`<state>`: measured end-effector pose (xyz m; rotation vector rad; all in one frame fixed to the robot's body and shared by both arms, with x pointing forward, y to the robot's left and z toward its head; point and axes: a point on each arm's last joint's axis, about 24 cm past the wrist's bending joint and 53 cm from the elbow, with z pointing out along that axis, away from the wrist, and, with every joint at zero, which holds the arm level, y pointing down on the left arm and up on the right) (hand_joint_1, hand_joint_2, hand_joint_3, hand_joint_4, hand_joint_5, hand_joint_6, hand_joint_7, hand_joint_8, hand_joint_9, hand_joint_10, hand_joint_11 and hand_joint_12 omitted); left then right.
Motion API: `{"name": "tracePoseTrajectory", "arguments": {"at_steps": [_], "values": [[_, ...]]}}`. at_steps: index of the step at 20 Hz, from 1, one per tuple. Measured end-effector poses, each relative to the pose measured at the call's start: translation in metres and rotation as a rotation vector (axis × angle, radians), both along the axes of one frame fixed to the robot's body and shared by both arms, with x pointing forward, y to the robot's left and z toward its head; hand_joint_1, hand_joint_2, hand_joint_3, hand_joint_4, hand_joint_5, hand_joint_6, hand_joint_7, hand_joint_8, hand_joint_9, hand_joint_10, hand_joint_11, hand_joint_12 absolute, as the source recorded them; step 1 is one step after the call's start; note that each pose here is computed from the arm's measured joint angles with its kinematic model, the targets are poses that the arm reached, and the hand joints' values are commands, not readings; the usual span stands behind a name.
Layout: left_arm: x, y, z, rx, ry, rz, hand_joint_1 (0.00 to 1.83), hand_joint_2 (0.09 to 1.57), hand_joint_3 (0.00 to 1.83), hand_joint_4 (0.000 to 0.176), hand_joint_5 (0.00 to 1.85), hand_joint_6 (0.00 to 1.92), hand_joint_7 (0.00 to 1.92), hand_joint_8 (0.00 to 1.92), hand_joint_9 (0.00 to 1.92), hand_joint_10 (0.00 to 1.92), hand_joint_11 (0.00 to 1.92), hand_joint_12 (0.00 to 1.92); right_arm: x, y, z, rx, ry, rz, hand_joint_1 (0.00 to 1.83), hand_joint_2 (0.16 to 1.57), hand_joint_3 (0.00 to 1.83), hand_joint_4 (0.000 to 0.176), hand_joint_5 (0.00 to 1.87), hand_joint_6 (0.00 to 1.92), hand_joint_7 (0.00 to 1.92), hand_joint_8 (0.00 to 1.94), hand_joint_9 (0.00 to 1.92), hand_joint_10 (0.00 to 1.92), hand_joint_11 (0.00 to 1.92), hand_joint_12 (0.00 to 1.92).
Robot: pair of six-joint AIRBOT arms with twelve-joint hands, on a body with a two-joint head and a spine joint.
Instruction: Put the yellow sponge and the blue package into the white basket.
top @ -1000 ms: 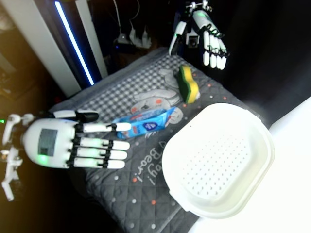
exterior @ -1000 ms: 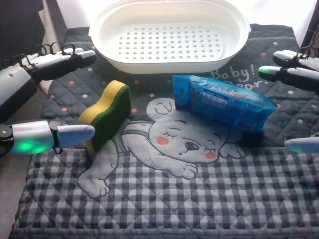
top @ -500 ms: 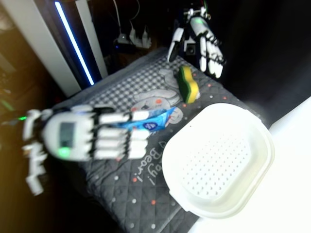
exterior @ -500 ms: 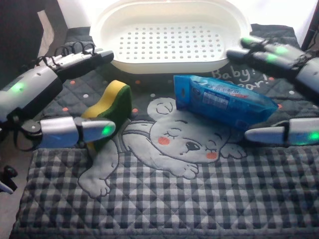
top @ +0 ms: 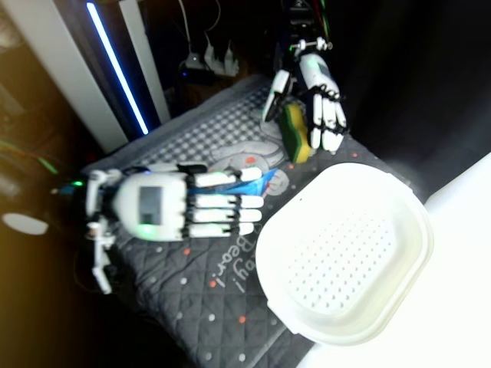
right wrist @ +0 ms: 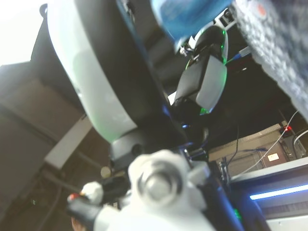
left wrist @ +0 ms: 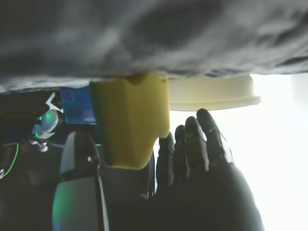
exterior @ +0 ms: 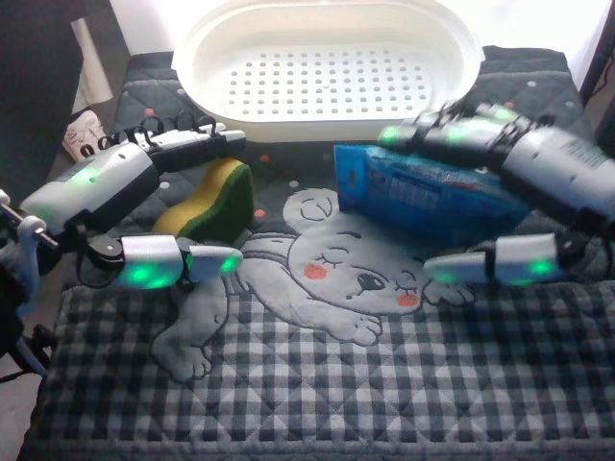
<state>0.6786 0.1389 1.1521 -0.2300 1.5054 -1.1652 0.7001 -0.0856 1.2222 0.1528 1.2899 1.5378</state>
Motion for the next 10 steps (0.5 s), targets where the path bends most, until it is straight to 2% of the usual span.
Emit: {"name": "tracePoseTrajectory", "arguments": {"at_steps": [1,2,3,4,5,6,7,8,9,10], "values": [[0.0008,-0.0005,0.001,0.0,-0.003,0.0,1.17,1.07,0.0,0.0,0.56,0.0,0.52,0.01,0.53,0.04,0.12,1.09,-0.0002,0.0023,-0.0011,0.003,0.004,0.005,1.2,0.99,0.0,0.097,0.68,0.02,0.72,0.05,0.8,0.12,0.37,1.28],[0.0012,-0.0021,0.0004,0.0,-0.004,-0.001,1.24,1.12,0.0,0.0,0.66,0.01,0.75,0.04,0.77,0.1,0.35,1.14,0.0008,0.0022,0.0009,0.008,0.0,0.005,1.43,1.06,0.0,0.001,0.88,0.02,0.95,0.73,0.93,0.89,0.5,1.4],[0.0008,-0.0039,0.0004,0.0,-0.007,-0.004,1.31,1.16,0.0,0.0,0.76,0.01,0.83,0.97,0.94,0.19,0.52,1.26,0.0026,0.0013,0.0042,0.018,-0.005,0.002,1.4,1.07,0.0,0.0,0.97,0.52,1.07,0.86,1.05,1.01,0.76,1.26],[0.002,-0.0041,0.0006,-0.001,-0.009,-0.004,1.24,1.19,0.0,0.0,0.73,0.94,0.9,1.21,1.03,0.25,0.63,1.28,0.0037,-0.0004,0.0059,0.031,-0.005,-0.003,1.4,1.06,0.0,0.0,1.01,0.59,1.1,0.84,1.12,1.0,0.93,1.16],[0.0026,-0.0054,0.0011,-0.005,-0.011,-0.004,1.33,1.19,0.0,0.0,0.72,1.04,0.84,1.26,0.88,1.23,0.63,1.4,0.0055,-0.0012,0.0058,0.038,-0.002,-0.008,1.39,1.05,0.0,0.0,1.04,0.75,1.11,0.69,1.12,0.99,0.92,1.12],[0.0025,-0.0055,0.0014,-0.006,-0.012,-0.004,1.34,1.22,0.0,0.0,0.7,1.08,0.81,1.35,0.76,1.51,0.51,1.49,0.0058,-0.0016,0.0058,0.04,-0.001,-0.009,1.39,1.06,0.0,0.0,1.0,0.88,1.13,0.58,1.08,1.06,0.92,1.11],[0.0026,-0.0056,0.0019,-0.007,-0.013,-0.004,1.34,1.21,0.0,0.0,0.73,1.11,0.82,1.31,0.74,1.54,0.41,1.48,0.0056,-0.0013,0.0057,0.038,-0.001,-0.009,1.39,1.07,0.0,0.0,0.99,0.89,1.16,0.51,1.06,1.1,0.91,1.14],[0.0016,-0.0074,0.0024,-0.002,-0.017,-0.011,1.35,1.2,0.0,0.0,0.77,1.08,0.83,1.27,0.77,1.51,0.43,1.47,0.0057,-0.0014,0.0057,0.038,-0.001,-0.009,1.39,1.07,0.0,0.0,0.98,0.86,1.18,0.48,1.05,1.14,0.9,1.18],[0.001,-0.0084,0.0025,0.002,-0.02,-0.015,1.35,1.17,0.0,0.0,0.82,1.09,0.9,1.11,0.8,1.43,0.36,1.45,0.006,-0.0018,0.0057,0.037,-0.002,-0.01,1.29,1.06,0.0,0.0,1.02,0.85,1.24,0.57,1.18,0.75,0.96,1.13],[0.0004,-0.0093,0.0028,0.004,-0.023,-0.019,1.35,1.16,0.0,0.0,0.84,1.11,0.98,1.03,0.76,1.39,0.07,1.24,0.0061,-0.0022,0.0058,0.036,-0.003,-0.01,1.27,1.05,0.0,0.0,1.05,0.78,1.28,0.55,1.28,0.5,1.02,1.04]]}}
